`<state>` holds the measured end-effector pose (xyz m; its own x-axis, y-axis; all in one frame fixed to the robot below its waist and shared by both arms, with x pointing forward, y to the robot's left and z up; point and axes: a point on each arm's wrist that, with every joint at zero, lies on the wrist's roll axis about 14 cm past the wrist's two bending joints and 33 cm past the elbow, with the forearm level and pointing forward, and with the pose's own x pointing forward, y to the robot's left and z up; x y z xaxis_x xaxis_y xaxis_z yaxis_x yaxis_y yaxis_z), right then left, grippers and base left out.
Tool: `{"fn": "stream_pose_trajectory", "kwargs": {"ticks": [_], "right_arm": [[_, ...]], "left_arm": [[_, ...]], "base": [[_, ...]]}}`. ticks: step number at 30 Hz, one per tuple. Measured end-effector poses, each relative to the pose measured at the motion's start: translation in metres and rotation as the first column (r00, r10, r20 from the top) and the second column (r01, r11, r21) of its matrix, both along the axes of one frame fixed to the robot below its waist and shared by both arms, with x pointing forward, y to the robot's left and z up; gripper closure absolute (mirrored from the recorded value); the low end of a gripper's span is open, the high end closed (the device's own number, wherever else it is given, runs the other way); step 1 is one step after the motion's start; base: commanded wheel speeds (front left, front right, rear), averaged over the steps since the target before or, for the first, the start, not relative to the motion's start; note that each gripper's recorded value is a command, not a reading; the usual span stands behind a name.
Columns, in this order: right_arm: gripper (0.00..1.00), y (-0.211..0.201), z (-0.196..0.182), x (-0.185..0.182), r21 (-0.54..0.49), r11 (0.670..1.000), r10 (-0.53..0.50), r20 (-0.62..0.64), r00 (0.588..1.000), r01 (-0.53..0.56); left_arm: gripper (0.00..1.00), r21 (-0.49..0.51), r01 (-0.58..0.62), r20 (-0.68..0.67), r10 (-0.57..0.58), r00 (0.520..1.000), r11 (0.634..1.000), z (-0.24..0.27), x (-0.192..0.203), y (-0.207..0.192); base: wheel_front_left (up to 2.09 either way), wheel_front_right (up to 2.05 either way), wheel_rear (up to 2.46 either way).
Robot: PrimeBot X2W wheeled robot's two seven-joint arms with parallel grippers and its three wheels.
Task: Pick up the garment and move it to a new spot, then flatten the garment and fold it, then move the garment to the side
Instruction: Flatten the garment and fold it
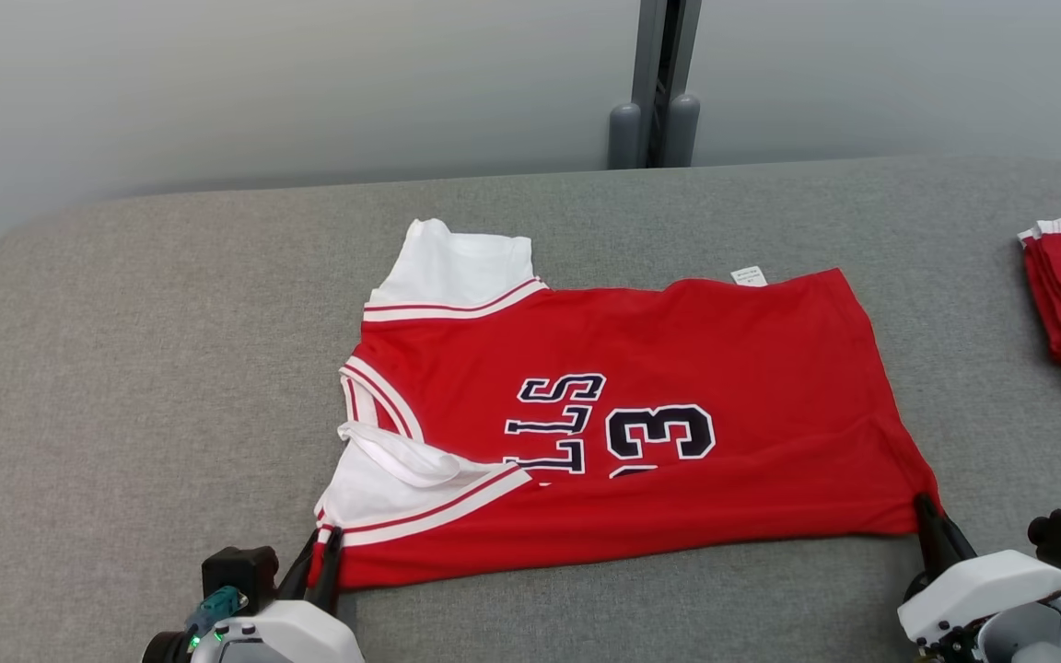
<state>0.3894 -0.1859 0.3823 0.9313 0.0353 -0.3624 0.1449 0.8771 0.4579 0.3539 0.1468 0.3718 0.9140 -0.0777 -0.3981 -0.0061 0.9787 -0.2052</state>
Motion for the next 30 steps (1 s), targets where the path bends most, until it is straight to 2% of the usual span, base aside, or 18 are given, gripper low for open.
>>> {"fn": "stream_pose_trajectory", "kwargs": {"ticks": [9, 22, 29, 30], "right_arm": [[1.00, -0.001, 0.000, -0.020, 0.012, 0.998, 0.056, -0.041, 0.998, -0.055], [1.00, -0.006, -0.008, -0.064, 0.091, 0.991, 0.113, -0.153, 0.982, -0.100], [1.00, -0.010, -0.005, -0.076, 0.120, 0.988, 0.117, -0.167, 0.979, -0.098], [0.85, -0.012, -0.006, -0.077, 0.127, 0.988, 0.111, -0.170, 0.979, -0.090]], "left_arm": [[1.00, 0.039, 0.115, -0.052, -0.113, 0.992, 0.993, -0.002, -0.013, -0.004], [1.00, 0.074, 0.264, -0.141, -0.252, 0.957, 0.962, 0.005, -0.053, -0.003], [1.00, 0.065, 0.289, -0.172, -0.275, 0.946, 0.955, 0.013, -0.068, -0.008], [1.00, 0.061, 0.292, -0.185, -0.276, 0.943, 0.955, 0.013, -0.070, -0.009]], "base": [[0.00, 0.00, 0.00], [0.00, 0.00, 0.00], [0.00, 0.00, 0.00], [0.00, 0.00, 0.00]]}}
